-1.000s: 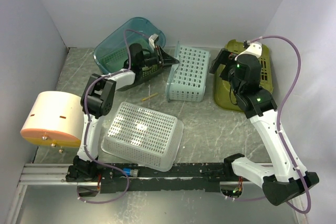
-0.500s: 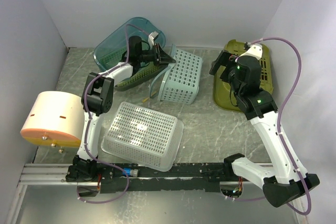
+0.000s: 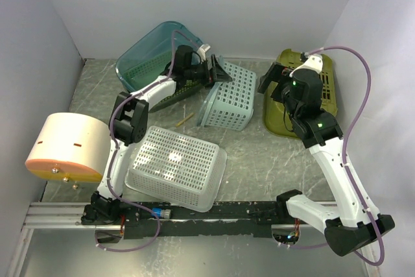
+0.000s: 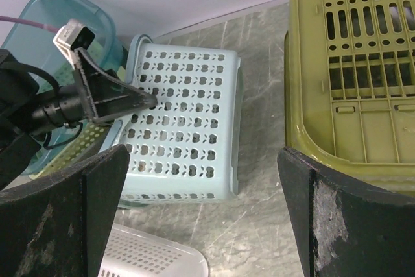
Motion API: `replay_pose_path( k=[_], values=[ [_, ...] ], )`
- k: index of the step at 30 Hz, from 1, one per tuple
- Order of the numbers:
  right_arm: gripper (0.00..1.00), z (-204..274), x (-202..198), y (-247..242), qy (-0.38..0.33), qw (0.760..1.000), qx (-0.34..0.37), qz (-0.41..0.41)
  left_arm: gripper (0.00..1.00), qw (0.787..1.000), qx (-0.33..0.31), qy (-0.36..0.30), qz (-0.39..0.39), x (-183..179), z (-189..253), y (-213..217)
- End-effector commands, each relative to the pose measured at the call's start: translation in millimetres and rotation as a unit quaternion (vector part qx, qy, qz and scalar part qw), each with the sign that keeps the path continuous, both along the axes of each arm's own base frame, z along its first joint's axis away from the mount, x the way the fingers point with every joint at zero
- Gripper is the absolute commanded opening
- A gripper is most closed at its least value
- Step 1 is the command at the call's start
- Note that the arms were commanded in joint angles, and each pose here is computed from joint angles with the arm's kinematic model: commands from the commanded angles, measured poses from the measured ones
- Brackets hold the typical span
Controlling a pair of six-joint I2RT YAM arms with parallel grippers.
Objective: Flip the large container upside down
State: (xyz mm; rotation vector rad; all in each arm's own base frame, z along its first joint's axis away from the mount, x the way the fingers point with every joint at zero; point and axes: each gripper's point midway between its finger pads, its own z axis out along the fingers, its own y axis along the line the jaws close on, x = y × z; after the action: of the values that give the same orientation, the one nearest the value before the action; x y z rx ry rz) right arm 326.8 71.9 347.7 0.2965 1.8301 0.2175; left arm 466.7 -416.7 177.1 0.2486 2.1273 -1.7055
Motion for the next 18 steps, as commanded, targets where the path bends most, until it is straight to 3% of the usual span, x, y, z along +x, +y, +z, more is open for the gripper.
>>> replay_pose_path(
  k=[1,6,12,18],
  values=[
    [1.0,-4.9,-4.1,-6.7,0.007,1.0,-0.002,-0.014,0.99,0.99,0.118,-0.056,0.047,8.3,-9.3,9.6],
    [1.0,-21.2,-1.7,-13.4,0.03,0.999,-0.015,-0.036,0.99,0.97,0.176,-0.14,0.089,10.9,27.3,24.9],
    [1.0,-47.1,8.0,-6.1,0.055,0.998,-0.029,-0.021,0.99,0.922,0.276,-0.24,0.125,4.5,55.4,28.9],
    [1.0,-63.0,12.0,-2.3,0.077,0.996,-0.035,-0.015,0.99,0.882,0.346,-0.286,0.144,-12.7,58.6,22.4]
  ],
)
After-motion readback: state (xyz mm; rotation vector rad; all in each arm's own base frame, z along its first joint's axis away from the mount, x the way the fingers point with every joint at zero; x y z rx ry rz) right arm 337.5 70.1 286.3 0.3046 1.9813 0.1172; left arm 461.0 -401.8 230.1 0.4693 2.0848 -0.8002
